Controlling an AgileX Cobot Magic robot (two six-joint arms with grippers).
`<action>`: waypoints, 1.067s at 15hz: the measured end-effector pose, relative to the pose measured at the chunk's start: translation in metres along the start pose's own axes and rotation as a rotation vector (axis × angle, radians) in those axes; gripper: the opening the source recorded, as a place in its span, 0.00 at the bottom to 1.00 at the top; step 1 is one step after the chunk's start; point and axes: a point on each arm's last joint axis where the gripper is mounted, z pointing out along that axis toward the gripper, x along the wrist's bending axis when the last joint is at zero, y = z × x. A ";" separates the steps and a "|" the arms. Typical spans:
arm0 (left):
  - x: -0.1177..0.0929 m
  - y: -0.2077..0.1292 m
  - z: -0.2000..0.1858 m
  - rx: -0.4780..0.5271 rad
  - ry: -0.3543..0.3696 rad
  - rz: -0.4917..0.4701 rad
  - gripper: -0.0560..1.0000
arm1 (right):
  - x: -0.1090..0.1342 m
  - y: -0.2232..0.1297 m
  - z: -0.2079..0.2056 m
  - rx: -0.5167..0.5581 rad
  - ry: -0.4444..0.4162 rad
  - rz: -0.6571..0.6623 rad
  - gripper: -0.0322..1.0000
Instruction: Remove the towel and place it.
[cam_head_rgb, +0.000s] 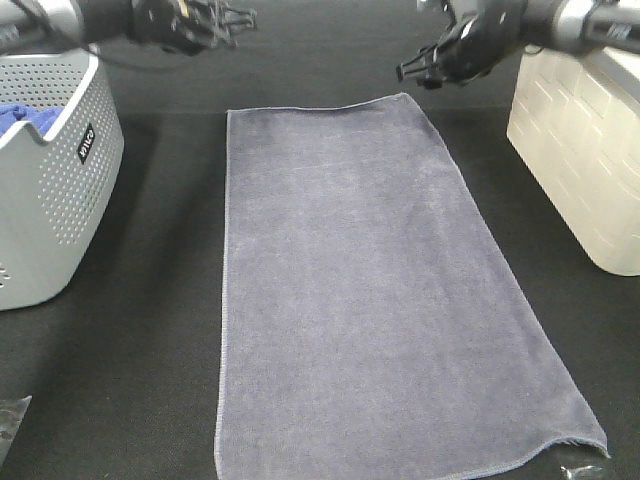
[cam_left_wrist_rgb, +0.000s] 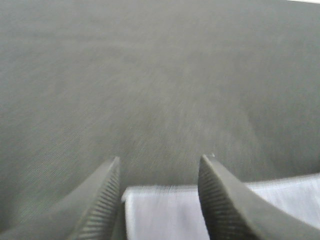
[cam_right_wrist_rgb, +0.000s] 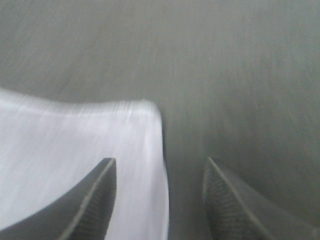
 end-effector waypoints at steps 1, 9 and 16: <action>-0.003 0.010 -0.014 0.040 0.023 0.024 0.50 | 0.000 0.008 -0.019 0.049 0.010 -0.001 0.52; -0.011 0.096 -0.174 0.324 0.126 0.100 0.50 | 0.003 0.051 -0.195 0.333 0.092 0.088 0.52; 0.002 0.105 -0.279 0.379 0.169 0.177 0.50 | 0.005 0.044 -0.277 0.317 0.080 0.109 0.52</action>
